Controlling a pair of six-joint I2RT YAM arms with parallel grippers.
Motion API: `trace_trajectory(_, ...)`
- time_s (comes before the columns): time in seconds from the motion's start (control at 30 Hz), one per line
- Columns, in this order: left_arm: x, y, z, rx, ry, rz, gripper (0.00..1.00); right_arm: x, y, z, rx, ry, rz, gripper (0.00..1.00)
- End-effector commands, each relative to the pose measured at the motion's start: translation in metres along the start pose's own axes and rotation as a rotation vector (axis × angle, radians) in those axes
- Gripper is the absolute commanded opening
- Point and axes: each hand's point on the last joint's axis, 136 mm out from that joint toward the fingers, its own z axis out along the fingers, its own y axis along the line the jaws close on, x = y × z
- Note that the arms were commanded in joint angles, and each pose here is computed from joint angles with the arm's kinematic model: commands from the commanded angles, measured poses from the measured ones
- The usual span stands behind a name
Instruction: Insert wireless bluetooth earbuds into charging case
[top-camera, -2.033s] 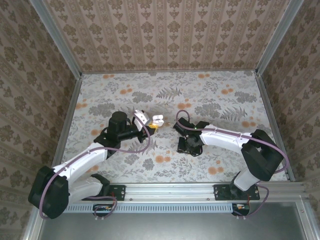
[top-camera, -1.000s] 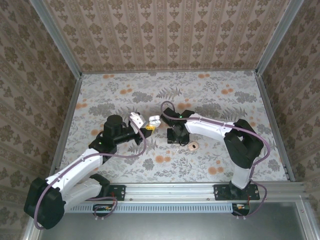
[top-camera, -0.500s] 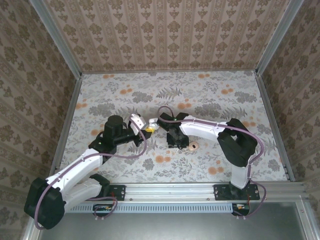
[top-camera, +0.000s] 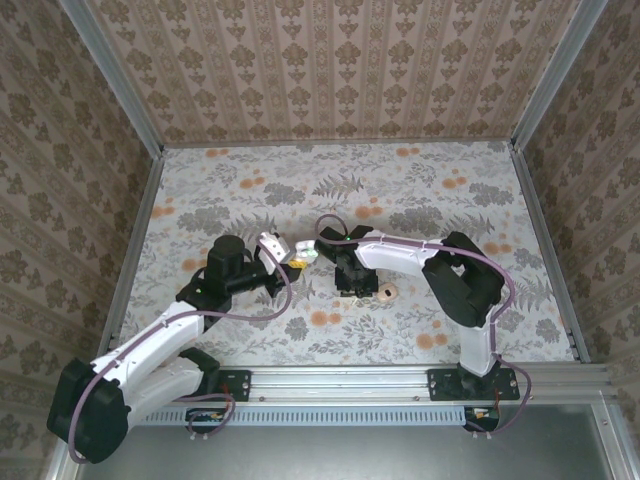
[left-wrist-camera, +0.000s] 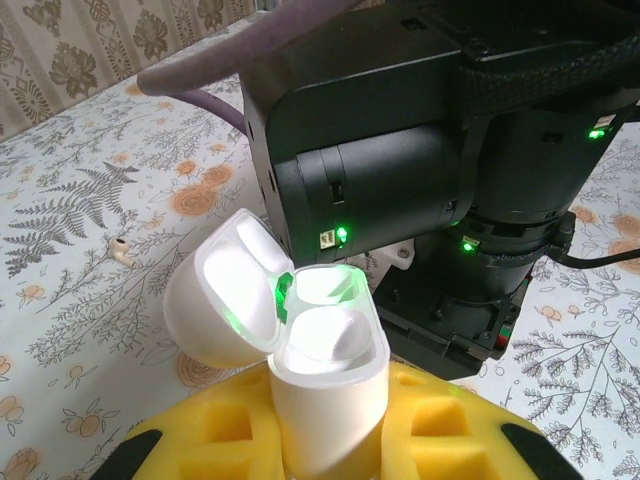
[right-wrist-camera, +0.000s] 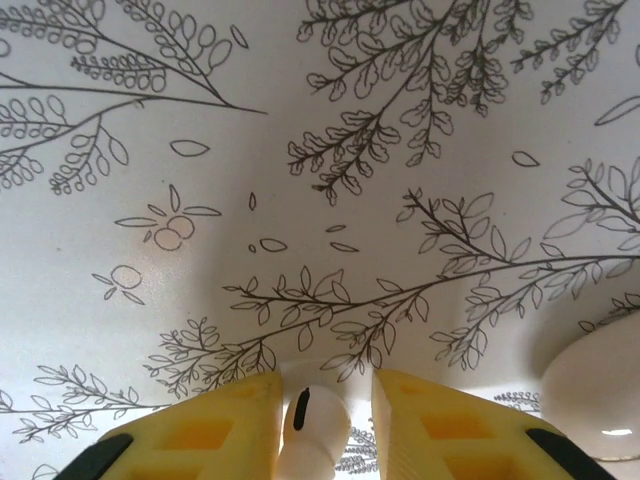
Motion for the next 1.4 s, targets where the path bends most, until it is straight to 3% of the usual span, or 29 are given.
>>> trace_trajectory(0.0,-0.012,-0.002,-0.003,0.008,-0.047,0.023,0.0,0.002,-0.001,0.007,0.005,0.013,-0.02,0.27)
trace_trajectory(0.23,-0.014,-0.001,-0.003,0.003,-0.058,0.017,0.0,0.001,0.001,-0.004,-0.04,-0.014,-0.028,0.13)
trace_trajectory(0.43,-0.021,-0.001,-0.004,0.003,-0.109,0.005,0.0,-0.01,-0.003,-0.036,-0.071,-0.135,-0.045,0.09)
trace_trajectory(0.7,-0.044,-0.002,-0.008,0.012,-0.197,0.004,0.0,-0.031,-0.007,-0.105,-0.168,-0.397,-0.08,0.05)
trace_trajectory(1.1,-0.079,-0.006,-0.011,0.052,-0.319,0.0,0.0,-0.047,0.011,-0.26,-0.466,-0.964,-0.309,0.0)
trace_trajectory(1.37,-0.09,-0.016,-0.007,0.115,-0.326,-0.001,0.0,-0.04,0.04,-0.308,-0.586,-1.115,-0.503,0.01)
